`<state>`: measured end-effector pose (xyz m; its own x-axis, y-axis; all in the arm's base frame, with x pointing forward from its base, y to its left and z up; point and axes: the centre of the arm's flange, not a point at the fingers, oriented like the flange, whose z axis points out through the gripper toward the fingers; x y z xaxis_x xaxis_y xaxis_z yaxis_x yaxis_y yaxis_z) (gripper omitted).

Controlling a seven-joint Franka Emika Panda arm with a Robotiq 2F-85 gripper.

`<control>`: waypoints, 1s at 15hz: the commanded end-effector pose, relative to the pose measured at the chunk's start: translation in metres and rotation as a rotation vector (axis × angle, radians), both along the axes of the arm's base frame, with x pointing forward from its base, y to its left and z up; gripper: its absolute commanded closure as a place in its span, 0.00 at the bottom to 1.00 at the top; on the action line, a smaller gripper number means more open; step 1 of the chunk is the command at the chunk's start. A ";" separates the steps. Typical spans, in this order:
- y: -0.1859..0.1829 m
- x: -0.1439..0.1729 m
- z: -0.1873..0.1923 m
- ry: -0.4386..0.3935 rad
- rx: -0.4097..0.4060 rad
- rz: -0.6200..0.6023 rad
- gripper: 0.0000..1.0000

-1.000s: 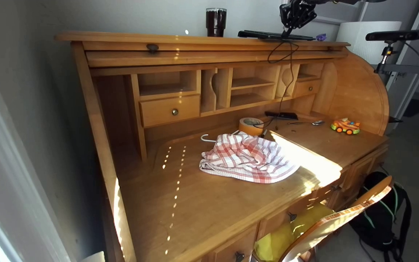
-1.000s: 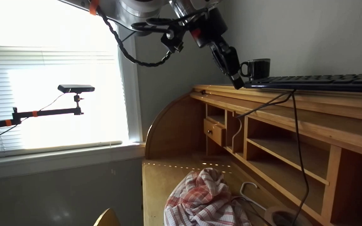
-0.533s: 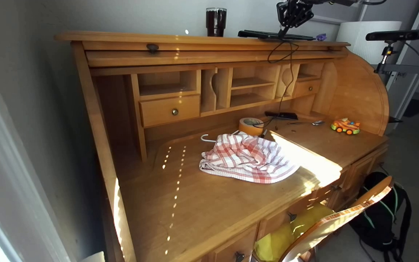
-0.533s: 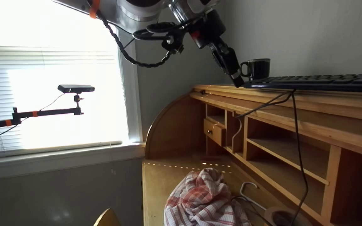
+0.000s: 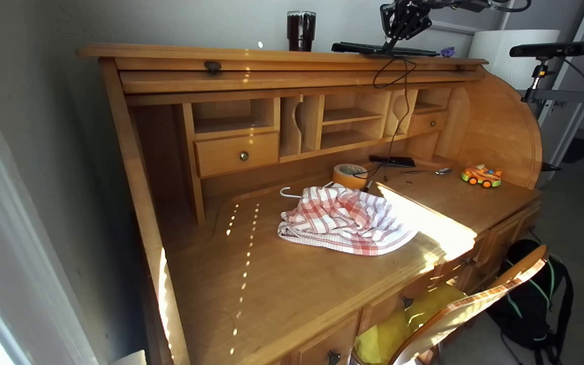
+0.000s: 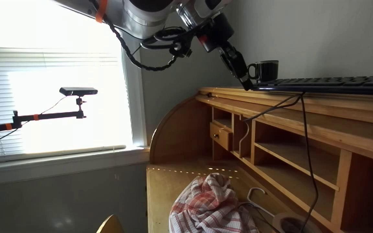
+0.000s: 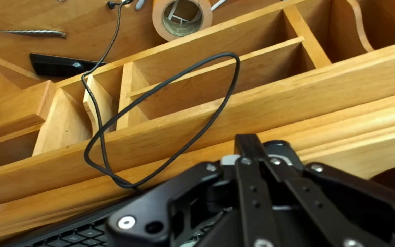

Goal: Move the keyboard to the top half of the desk

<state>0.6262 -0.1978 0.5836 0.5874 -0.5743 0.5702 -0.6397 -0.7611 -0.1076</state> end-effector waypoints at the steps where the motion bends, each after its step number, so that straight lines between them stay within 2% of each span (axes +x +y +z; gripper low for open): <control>1: 0.001 0.012 -0.001 -0.035 -0.015 -0.029 1.00; 9: 0.001 0.036 0.002 -0.034 -0.044 -0.051 1.00; 15: 0.009 0.032 0.005 -0.037 -0.065 -0.052 1.00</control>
<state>0.6561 -0.1955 0.5901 0.5496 -0.5577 0.6220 -0.6547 -0.7500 -0.0940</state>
